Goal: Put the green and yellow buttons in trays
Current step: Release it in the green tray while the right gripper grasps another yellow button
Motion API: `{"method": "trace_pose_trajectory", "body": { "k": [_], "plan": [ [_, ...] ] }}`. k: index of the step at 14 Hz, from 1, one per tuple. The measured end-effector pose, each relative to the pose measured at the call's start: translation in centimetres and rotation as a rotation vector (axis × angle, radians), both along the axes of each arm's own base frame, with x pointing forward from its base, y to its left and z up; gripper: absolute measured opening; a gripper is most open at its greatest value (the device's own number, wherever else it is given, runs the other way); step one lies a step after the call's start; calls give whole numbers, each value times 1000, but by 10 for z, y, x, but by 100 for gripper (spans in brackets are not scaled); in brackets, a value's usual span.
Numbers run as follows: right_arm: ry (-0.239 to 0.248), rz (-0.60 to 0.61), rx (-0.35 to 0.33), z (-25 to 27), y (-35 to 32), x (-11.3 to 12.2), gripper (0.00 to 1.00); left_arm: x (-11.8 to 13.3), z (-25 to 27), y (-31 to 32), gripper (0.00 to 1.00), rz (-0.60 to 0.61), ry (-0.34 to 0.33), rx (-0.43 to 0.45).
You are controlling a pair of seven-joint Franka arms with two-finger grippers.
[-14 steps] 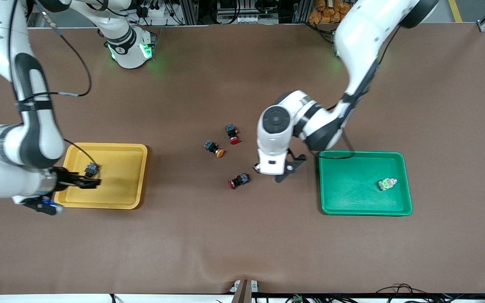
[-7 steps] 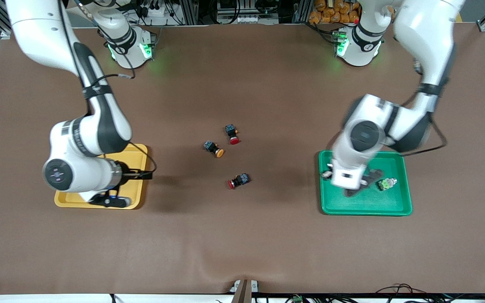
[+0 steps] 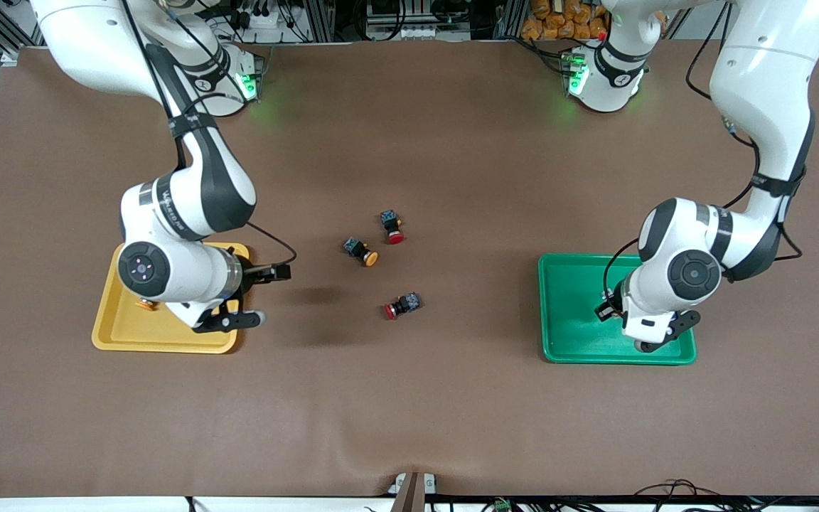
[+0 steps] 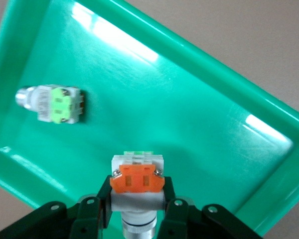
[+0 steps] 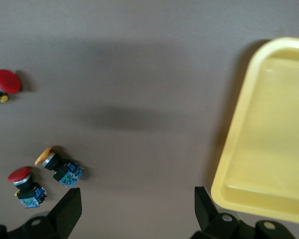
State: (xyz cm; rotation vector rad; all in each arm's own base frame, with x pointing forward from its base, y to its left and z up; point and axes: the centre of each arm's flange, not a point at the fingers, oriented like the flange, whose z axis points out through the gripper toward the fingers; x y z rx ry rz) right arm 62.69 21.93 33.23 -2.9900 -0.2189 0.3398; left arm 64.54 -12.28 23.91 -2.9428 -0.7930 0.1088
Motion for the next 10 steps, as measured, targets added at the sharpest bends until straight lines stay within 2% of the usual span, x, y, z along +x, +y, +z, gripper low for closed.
{"method": "trace_pose_trajectory", "body": {
  "k": [3, 6, 7, 8, 10],
  "plan": [
    [-100, 66, 28, -38, 33, -35, 100, 3, -3, -4, 66, -13, -25, -5],
    [-173, 143, 44, -72, 82, -76, 100, 14, 38, -6, 95, -27, -91, 0],
    [-191, 163, 50, -76, 94, -85, 100, 18, 68, -6, 100, -52, -129, 4],
    [-206, 181, 56, -78, 105, -92, 100, 20, 105, -4, 100, -92, -156, 18],
    [-230, 215, 66, -82, 122, -106, 100, 10, 177, -2, 100, -185, -133, 66]
  ]
}}
